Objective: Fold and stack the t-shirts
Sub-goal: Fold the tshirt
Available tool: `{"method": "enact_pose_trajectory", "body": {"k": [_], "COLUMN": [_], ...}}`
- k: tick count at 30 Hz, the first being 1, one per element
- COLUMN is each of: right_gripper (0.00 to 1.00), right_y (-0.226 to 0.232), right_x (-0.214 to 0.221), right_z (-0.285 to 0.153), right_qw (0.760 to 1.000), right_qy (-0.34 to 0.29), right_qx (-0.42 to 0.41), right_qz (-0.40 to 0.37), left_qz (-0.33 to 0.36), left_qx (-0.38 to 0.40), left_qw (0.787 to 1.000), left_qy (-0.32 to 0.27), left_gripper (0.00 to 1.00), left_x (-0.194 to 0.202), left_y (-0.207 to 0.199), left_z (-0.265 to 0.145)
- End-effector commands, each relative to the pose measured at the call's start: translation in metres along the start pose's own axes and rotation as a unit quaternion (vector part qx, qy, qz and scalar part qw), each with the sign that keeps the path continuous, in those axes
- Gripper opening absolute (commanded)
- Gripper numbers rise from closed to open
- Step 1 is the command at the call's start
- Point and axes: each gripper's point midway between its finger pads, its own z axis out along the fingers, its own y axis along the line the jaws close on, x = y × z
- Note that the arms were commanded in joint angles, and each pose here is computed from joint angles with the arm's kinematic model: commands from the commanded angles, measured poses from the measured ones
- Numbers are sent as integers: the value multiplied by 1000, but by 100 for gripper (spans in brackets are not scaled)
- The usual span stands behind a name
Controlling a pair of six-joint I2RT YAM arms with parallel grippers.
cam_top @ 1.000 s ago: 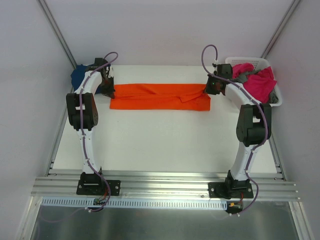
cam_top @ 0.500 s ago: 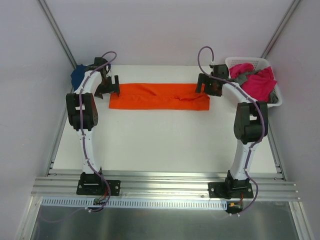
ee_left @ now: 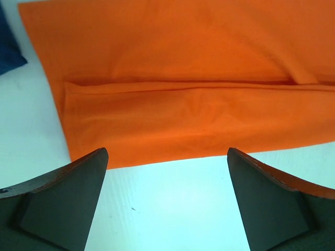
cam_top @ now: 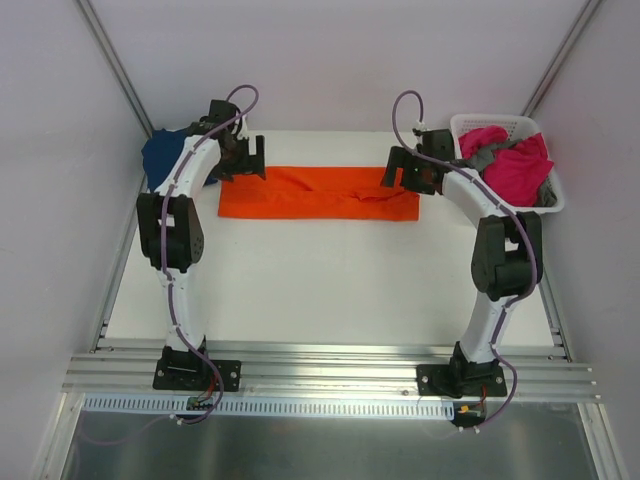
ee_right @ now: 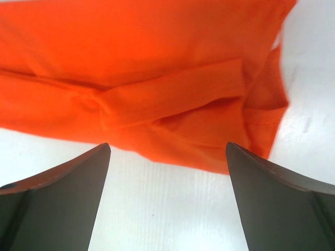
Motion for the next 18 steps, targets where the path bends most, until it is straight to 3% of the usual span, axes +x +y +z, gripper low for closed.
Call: {"method": "enact_pose_trajectory", "body": {"k": [1, 7, 18], "right_gripper": [97, 97, 97], "right_y": [30, 69, 95], "right_x": [11, 18, 27], "right_z": [-5, 9, 51], "right_qw": [999, 997, 995], "right_qy": [15, 35, 59], "right_qx": [-35, -72, -81], "right_qz": [13, 11, 3], "left_qz": [-14, -14, -25], "left_qx": [28, 33, 47], "left_qw": [999, 998, 995], "left_qy": [27, 51, 85], "left_gripper": [99, 99, 99], "left_x": [13, 23, 40], "left_y": [-11, -10, -11], "left_z": [11, 35, 63]}}
